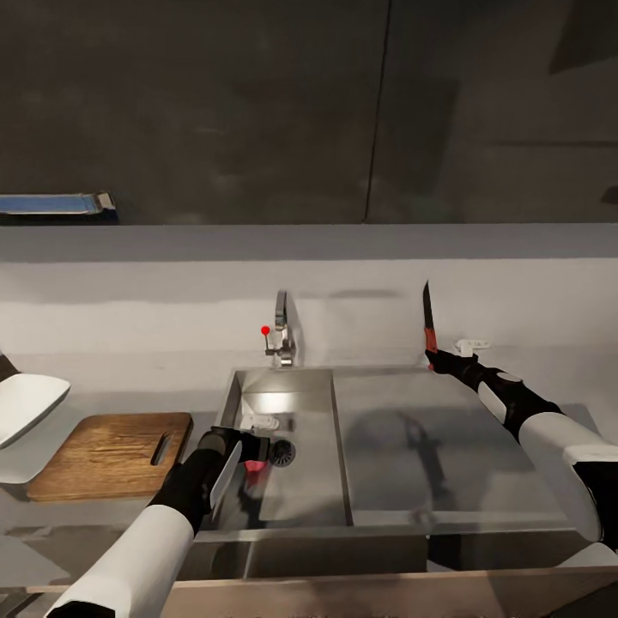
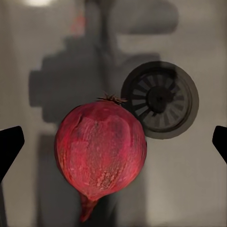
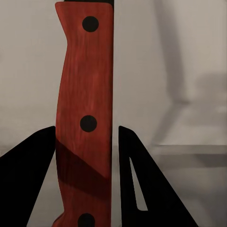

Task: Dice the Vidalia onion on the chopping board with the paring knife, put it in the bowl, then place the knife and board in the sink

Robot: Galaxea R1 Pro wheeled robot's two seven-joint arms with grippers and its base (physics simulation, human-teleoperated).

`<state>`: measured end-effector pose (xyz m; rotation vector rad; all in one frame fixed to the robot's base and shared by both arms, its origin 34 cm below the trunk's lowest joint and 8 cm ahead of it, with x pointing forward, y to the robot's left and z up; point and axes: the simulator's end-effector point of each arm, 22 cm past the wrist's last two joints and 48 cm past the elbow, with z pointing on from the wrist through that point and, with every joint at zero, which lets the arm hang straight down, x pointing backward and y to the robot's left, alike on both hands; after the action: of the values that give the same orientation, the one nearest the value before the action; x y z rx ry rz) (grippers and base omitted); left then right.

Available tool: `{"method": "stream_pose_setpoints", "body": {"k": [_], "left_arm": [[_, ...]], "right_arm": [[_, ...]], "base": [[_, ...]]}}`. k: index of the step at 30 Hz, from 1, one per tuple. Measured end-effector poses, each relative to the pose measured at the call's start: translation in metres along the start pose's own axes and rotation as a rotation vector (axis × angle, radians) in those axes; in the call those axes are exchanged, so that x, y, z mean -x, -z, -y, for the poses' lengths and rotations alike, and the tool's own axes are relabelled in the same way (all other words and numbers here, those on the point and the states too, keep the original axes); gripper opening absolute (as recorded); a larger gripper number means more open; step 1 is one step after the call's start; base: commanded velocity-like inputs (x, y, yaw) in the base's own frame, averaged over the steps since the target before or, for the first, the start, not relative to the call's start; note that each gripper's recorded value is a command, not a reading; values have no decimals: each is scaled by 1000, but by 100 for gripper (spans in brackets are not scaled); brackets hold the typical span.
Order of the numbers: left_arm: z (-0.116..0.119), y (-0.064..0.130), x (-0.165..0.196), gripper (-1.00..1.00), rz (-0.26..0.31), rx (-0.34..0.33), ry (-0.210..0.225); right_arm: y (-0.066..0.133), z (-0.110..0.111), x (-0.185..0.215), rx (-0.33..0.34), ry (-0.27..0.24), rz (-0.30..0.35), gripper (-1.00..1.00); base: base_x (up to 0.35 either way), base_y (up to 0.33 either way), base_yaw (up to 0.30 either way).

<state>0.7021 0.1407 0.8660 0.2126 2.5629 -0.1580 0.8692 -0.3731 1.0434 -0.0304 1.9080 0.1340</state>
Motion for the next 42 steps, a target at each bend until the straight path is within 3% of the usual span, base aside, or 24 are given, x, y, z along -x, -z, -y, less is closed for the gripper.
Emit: {"method": "stream_pose_setpoints", "body": {"k": [42], "left_arm": [[-1,-24,-26,100,-57,-7,9]], "right_arm": [[-15,3,-41,-3,-6,-58,-100]], "base": [[0,5,0]]}}
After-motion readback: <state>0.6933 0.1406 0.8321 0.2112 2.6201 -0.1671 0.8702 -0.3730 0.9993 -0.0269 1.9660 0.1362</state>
